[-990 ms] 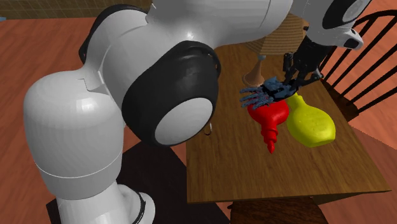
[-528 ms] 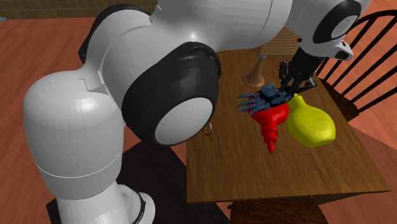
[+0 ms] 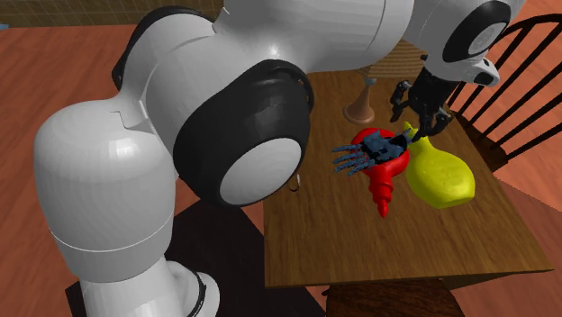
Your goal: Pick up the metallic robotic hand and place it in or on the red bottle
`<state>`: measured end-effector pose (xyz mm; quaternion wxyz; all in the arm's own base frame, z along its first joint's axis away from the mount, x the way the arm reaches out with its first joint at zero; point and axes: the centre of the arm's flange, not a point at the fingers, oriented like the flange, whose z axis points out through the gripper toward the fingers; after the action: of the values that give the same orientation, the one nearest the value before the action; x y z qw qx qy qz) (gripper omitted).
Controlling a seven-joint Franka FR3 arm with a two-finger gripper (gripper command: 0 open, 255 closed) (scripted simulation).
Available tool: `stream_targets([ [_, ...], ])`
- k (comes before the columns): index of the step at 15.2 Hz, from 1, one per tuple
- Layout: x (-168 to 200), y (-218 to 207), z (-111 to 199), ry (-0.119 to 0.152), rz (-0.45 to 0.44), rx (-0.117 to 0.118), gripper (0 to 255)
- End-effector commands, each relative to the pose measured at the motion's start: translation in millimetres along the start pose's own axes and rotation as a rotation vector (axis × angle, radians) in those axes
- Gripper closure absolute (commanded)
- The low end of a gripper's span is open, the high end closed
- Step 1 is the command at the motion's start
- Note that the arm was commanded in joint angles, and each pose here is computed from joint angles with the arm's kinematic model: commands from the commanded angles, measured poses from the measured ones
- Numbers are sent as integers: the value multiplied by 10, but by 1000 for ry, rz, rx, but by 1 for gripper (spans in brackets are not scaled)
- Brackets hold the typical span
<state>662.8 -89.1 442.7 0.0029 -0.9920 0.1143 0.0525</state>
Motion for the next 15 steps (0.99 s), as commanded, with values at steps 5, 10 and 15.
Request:
stream_targets([
  [5, -1, 0, -134, 0, 0, 0, 0],
  [10, -2, 0, -502, 0, 0, 0, 0],
  [15, -1, 0, -502, 0, 0, 0, 0],
])
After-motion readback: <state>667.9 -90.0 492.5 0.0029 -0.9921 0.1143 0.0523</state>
